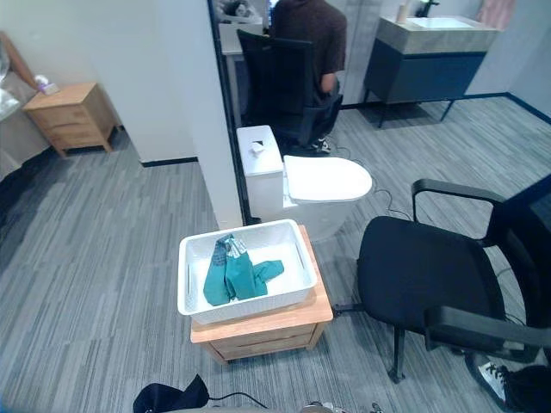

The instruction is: Tidy the bed and pick cloth on bed and put in laundry

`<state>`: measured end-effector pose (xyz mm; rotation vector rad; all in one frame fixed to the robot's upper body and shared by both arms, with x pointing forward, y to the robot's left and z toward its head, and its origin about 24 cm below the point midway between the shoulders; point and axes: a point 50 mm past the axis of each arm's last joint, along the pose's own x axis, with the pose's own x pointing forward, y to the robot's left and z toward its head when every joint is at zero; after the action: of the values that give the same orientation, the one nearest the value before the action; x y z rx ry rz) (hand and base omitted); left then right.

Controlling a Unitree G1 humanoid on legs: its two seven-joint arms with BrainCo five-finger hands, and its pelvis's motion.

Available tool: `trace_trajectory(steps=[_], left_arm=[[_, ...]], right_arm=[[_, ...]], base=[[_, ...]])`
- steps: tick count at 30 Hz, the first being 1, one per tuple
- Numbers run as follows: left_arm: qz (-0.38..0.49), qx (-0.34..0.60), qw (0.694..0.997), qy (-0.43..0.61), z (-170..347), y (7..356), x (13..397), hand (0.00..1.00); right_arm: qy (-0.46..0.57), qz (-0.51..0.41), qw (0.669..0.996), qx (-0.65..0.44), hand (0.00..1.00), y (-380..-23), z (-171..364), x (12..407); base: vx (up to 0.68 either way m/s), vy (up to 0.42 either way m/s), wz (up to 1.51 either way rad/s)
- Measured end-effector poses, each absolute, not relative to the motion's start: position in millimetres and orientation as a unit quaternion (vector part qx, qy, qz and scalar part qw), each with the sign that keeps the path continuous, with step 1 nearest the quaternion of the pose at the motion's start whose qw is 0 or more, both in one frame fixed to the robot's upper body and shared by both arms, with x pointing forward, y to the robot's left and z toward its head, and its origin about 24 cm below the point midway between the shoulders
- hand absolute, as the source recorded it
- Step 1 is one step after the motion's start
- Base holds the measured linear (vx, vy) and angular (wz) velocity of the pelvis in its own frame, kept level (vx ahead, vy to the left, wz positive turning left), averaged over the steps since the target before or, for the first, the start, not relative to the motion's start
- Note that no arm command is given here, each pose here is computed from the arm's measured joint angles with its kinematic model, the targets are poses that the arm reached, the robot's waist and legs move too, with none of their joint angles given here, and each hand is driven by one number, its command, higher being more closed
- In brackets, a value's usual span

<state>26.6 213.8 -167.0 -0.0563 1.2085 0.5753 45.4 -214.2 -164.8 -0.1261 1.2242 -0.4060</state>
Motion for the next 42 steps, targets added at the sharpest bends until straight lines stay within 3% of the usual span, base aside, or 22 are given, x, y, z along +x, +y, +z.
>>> trace_trajectory(steps=[5, 10, 11, 14, 18, 20, 24, 26, 28, 29, 32, 36, 38, 42], left_arm=[[0.376, -0.113, 0.749, 0.534, -166.2, 220.0, 18.2, 1.00], [0.565, -0.215, 0.635, 0.480, -161.2, 243.1, -19.6, 1.00], [0.610, -0.233, 0.608, 0.452, -157.3, 254.8, -26.3, 1.00], [0.696, -0.268, 0.564, 0.355, -142.1, 294.7, -25.6, 1.00], [0.759, -0.280, 0.554, 0.197, -100.6, 366.9, -3.9, 1.00], [0.776, -0.261, 0.567, 0.093, -54.3, 420.0, 17.9, 1.00], [0.772, -0.208, 0.599, -0.042, 34.1, 485.8, 39.5, 1.00], [0.748, -0.141, 0.641, -0.095, 89.6, 505.3, 69.4, 1.00], [0.694, -0.016, 0.709, -0.129, 162.6, 512.1, 123.1, 1.00], [0.643, 0.060, 0.743, -0.175, 205.3, 497.8, 155.4, 1.00], [0.555, 0.168, 0.773, -0.258, 241.5, 447.8, 199.4, 1.00], [0.513, 0.194, 0.798, -0.250, 209.9, 402.2, 236.9, 1.00], [0.467, 0.227, 0.826, -0.218, 191.5, 377.2, 260.4, 1.00], [0.388, 0.342, 0.826, -0.225, 193.7, 335.3, 284.1, 1.00]], right_arm=[[0.589, -0.184, 0.786, -0.051, 0.00, -209.5, -169.0, 35.8], [0.601, -0.191, 0.776, -0.023, 0.00, -200.4, -172.8, 25.5], [0.597, -0.191, 0.779, -0.021, 0.00, -199.1, -172.8, 26.3], [0.579, -0.214, 0.787, -0.009, 0.00, -205.0, -170.6, 30.8], [0.574, -0.226, 0.787, 0.005, 0.00, -205.1, -169.9, 30.5], [0.566, -0.230, 0.792, 0.005, 0.00, -207.1, -168.2, 31.2], [0.563, -0.236, 0.792, -0.004, 0.00, -212.7, -165.6, 23.2], [0.565, -0.225, 0.794, -0.011, 0.00, -210.5, -165.6, 21.5], [0.567, -0.202, 0.798, -0.024, 0.00, -206.8, -166.0, 23.6], [0.560, -0.201, 0.804, -0.023, 0.00, -207.7, -165.1, 27.8], [0.557, -0.200, 0.805, -0.023, 0.00, -210.0, -165.0, 32.5], [0.560, -0.196, 0.804, -0.035, 0.00, -216.7, -164.6, 36.1], [0.567, -0.193, 0.800, -0.035, 0.00, -216.7, -165.4, 35.4], [0.568, -0.187, 0.800, -0.043, 0.00, -216.5, -165.7, 35.7]], base=[[0.09, -0.015, 0.89], [0.13, -0.025, 0.65], [0.07, -0.007, 0.31], [0.03, -0.008, 0.09], [-0.03, -0.013, -0.08], [-0.07, -0.023, -0.14], [-0.01, -0.009, -0.16], [0.04, -0.008, -0.11], [0.04, 0.000, -0.09], [0.05, 0.022, -0.15], [0.04, 0.026, -0.11], [0.03, -0.013, -0.29], [0.04, -0.031, -0.37], [0.01, -0.004, -0.43]])
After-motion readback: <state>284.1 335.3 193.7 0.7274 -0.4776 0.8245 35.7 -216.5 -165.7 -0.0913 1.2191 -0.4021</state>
